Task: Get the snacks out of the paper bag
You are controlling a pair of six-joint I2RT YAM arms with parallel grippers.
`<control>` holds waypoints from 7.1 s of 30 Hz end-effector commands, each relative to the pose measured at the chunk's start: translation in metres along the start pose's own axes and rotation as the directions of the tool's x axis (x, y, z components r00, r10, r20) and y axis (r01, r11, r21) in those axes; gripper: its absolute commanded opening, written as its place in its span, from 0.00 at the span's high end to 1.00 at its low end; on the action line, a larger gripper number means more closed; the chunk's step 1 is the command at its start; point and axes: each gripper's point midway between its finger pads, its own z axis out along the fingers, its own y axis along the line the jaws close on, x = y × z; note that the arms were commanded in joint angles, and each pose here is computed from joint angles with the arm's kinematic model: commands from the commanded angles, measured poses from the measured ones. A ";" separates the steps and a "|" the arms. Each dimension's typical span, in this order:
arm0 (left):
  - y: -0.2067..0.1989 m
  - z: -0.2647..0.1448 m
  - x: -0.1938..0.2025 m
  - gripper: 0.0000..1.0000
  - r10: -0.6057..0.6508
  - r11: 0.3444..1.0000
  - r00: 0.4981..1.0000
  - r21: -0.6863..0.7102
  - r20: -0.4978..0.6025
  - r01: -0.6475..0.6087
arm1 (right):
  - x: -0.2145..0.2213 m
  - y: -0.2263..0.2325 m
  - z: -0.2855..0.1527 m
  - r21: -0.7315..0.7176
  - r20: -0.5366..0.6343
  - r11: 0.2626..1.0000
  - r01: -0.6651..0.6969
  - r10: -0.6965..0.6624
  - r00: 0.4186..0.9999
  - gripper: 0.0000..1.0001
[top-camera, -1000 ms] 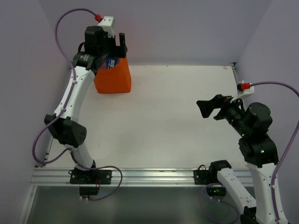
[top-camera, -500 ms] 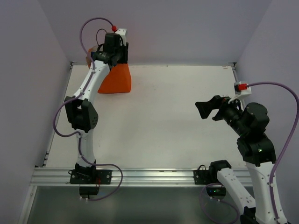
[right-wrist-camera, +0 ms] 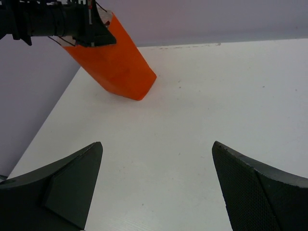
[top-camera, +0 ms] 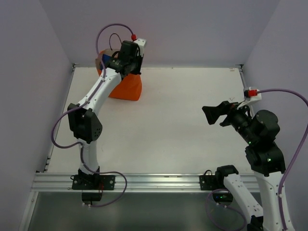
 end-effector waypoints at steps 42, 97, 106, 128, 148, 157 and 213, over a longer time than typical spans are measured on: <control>-0.054 -0.205 0.069 0.38 -0.326 0.942 0.937 -0.038 0.127 0.333 | -0.009 0.008 -0.012 -0.038 0.083 0.999 0.029 -0.026 0.996 0.01; 0.016 -0.205 -0.056 1.00 0.216 0.974 0.845 -0.168 0.489 -0.151 | 0.000 0.210 0.161 -0.351 -0.290 0.933 -0.080 -0.027 0.957 0.01; 0.003 -0.218 -0.073 1.00 0.198 0.980 0.817 -0.116 0.542 -0.161 | 0.081 0.176 0.198 -0.120 -0.410 0.957 -0.264 0.194 0.891 0.04; -0.065 -0.196 -0.010 1.00 0.132 0.982 0.884 0.059 0.448 -0.177 | 0.118 0.144 0.210 0.004 -0.352 0.912 -0.409 0.384 0.853 0.16; -0.070 -0.193 -0.005 1.00 0.146 0.981 0.891 0.056 0.430 -0.187 | 0.133 0.142 0.217 0.016 -0.368 0.907 -0.421 0.397 0.841 0.76; -0.061 -0.190 -0.002 1.00 0.173 0.982 0.893 0.002 0.416 -0.191 | 0.062 0.158 0.181 -0.131 -0.271 0.928 -0.348 0.304 0.913 1.00; -0.070 -0.184 0.006 1.00 0.221 0.965 0.883 0.039 0.415 -0.260 | 0.066 0.124 0.170 -0.440 -0.237 0.874 0.205 -0.333 0.913 0.13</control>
